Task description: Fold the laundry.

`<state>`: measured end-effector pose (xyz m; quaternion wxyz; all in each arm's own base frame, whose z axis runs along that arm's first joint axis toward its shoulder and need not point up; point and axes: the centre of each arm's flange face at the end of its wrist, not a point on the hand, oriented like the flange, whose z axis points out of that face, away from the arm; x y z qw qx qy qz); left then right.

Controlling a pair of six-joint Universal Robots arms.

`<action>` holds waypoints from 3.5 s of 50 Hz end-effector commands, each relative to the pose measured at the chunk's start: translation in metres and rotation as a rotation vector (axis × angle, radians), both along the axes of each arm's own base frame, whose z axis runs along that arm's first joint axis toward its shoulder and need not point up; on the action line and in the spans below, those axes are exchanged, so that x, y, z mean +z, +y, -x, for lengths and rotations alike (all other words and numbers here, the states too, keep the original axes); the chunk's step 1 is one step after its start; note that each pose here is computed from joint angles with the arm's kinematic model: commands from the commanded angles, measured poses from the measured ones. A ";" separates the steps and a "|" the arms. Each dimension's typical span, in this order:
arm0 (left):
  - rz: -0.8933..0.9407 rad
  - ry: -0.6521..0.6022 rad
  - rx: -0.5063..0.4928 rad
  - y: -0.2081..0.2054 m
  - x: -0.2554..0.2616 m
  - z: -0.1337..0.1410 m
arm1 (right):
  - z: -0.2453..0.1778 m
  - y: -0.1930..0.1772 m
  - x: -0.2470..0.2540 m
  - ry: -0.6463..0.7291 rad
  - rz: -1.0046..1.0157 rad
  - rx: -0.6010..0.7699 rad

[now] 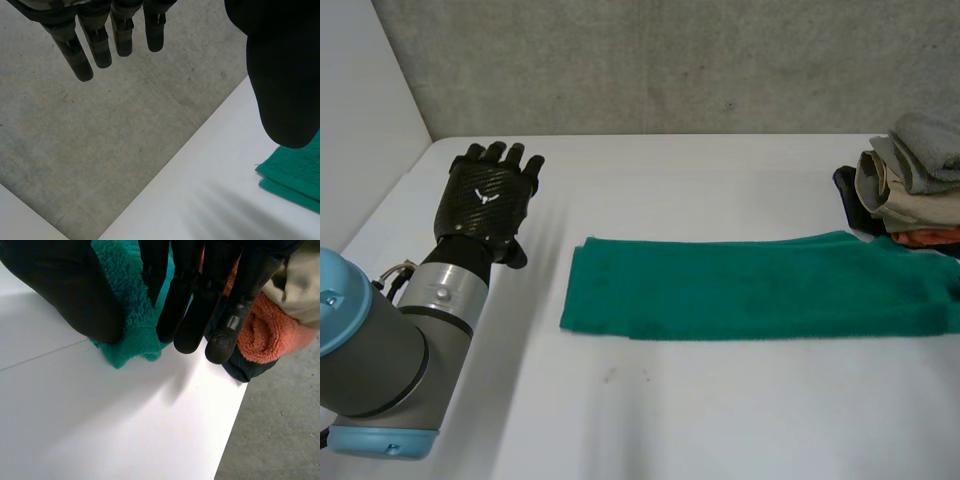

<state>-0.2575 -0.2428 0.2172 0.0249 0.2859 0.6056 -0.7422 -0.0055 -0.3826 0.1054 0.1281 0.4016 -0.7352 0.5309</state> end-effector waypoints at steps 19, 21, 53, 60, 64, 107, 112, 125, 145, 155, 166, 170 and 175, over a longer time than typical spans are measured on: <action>0.109 0.057 0.073 -0.010 0.040 -0.021 | -0.237 0.041 0.117 -0.026 0.305 0.465; 0.116 0.065 0.082 -0.011 0.043 -0.024 | -0.268 0.052 0.114 -0.051 0.312 0.548; 0.047 0.148 -0.025 -0.022 0.032 0.014 | -0.371 0.120 0.105 -0.456 0.208 0.595; -0.016 0.129 -0.187 -0.014 0.003 0.067 | -0.317 0.119 0.090 -0.502 -0.003 0.408; -0.064 0.090 -0.209 -0.024 -0.027 0.085 | -0.293 0.117 0.069 -0.472 -0.084 0.320; -0.168 -0.184 0.051 -0.018 -0.054 0.045 | -0.275 0.116 0.015 -0.242 -0.048 0.207; -0.131 -0.164 0.009 -0.004 -0.038 0.056 | -0.273 0.114 0.015 -0.230 -0.039 0.200; -0.103 -0.142 0.007 0.006 -0.017 0.049 | -0.275 0.099 0.052 0.026 0.193 0.243; -0.108 0.006 0.138 -0.015 0.008 0.003 | -0.422 0.198 0.026 0.068 0.400 0.990; -0.050 0.047 0.113 -0.021 0.025 0.014 | -0.399 0.171 0.096 -0.454 0.171 0.636; -0.114 0.227 -0.171 -0.011 0.022 0.086 | -0.324 0.108 0.127 -0.765 -0.065 0.228; -0.169 0.215 -0.219 -0.013 0.001 0.106 | -0.319 0.094 0.120 -0.753 -0.083 0.143; -0.285 0.139 -0.181 -0.021 -0.037 0.112 | -0.323 0.084 0.108 -0.730 -0.114 0.112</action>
